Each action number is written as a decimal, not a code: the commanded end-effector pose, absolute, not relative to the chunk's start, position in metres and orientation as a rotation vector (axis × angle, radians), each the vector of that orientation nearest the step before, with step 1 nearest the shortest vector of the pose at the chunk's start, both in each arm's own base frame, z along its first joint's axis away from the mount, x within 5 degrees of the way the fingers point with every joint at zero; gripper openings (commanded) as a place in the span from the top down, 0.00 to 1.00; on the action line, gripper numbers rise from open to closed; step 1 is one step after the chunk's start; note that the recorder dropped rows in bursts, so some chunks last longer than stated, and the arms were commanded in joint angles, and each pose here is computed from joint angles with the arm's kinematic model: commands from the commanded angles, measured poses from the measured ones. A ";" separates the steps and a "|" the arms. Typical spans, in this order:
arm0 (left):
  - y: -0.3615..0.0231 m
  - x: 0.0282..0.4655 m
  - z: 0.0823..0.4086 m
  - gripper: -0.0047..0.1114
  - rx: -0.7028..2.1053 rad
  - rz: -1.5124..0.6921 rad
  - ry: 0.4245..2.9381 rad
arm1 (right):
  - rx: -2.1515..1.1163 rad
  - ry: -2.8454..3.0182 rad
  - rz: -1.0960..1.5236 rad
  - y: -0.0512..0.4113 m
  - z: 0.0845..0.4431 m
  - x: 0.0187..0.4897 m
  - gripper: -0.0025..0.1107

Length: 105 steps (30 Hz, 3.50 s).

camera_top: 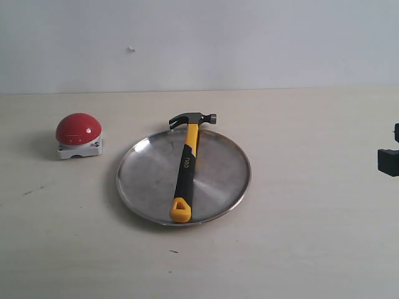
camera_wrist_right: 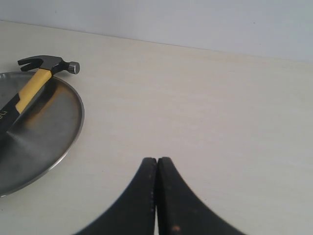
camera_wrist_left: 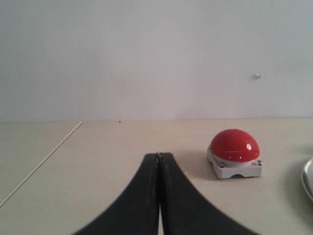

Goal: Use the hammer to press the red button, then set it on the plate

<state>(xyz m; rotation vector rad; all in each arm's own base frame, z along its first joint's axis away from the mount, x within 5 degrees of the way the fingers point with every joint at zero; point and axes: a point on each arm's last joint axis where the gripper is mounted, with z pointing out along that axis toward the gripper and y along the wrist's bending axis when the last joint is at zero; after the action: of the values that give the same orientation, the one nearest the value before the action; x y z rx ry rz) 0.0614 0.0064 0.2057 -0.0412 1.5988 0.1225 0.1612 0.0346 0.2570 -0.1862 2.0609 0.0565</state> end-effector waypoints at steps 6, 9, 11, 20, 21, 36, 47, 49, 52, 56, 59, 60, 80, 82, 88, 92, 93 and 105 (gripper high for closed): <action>0.006 0.060 0.193 0.96 -0.038 0.125 1.733 | -0.190 2.053 0.056 0.034 0.257 0.160 0.98; 0.006 0.058 0.193 0.96 -0.038 0.127 1.716 | -0.190 2.053 0.056 0.034 0.257 0.160 0.98; 0.006 0.058 0.194 0.96 -0.038 0.127 1.706 | -0.189 2.053 0.057 0.034 0.257 0.160 0.98; 0.006 0.058 0.194 0.96 -0.038 0.127 1.706 | -0.191 2.053 0.056 0.034 0.257 0.160 0.98; 0.006 0.058 0.194 0.96 -0.038 0.127 1.706 | -0.191 2.053 0.056 0.034 0.257 0.160 0.98; 0.006 0.058 0.194 0.96 -0.038 0.127 1.706 | -0.249 2.017 0.015 0.033 0.261 0.159 0.98; 0.006 0.058 0.194 0.96 -0.038 0.127 1.706 | 0.062 1.448 0.128 -0.002 0.327 0.059 0.98; 0.006 0.058 0.194 0.96 -0.038 0.127 1.706 | 0.066 1.369 0.137 -0.004 0.331 0.043 0.98; 0.006 0.058 0.194 0.96 -0.038 0.127 1.706 | 0.076 1.291 0.143 -0.007 0.333 0.025 0.98; 0.006 0.058 0.194 0.96 -0.038 0.127 1.706 | 0.088 1.316 0.133 -0.009 0.325 0.026 0.98; 0.006 0.058 0.194 0.96 -0.038 0.127 1.706 | 0.097 1.384 0.139 -0.007 0.306 0.034 0.98; 0.006 0.058 0.194 0.96 -0.038 0.127 1.706 | 0.084 1.412 0.139 -0.006 0.297 0.037 0.98; 0.006 0.058 0.194 0.96 -0.038 0.127 1.706 | 0.035 1.651 -0.053 -0.004 0.199 0.060 0.98; 0.006 0.058 0.194 0.96 -0.038 0.127 1.706 | 0.030 1.656 -0.059 -0.004 0.199 0.060 0.98; 0.006 0.058 0.194 0.96 -0.038 0.127 1.706 | 0.042 1.779 -0.080 -0.006 0.188 0.058 0.98; 0.006 0.058 0.194 0.96 -0.038 0.127 1.706 | 0.044 1.779 -0.078 -0.006 0.188 0.058 0.98; 0.006 0.058 0.194 0.96 -0.038 0.127 1.706 | 0.044 1.779 -0.078 -0.006 0.188 0.058 0.98; 0.006 0.058 0.194 0.96 -0.038 0.127 1.706 | 0.051 1.782 -0.073 -0.006 0.188 0.058 0.98</action>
<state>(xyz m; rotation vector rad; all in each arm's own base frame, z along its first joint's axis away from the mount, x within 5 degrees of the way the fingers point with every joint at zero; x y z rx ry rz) 0.0581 0.0059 0.1936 -0.0330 1.7111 0.1248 0.0582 -0.0057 0.1882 0.0462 1.7906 -0.0685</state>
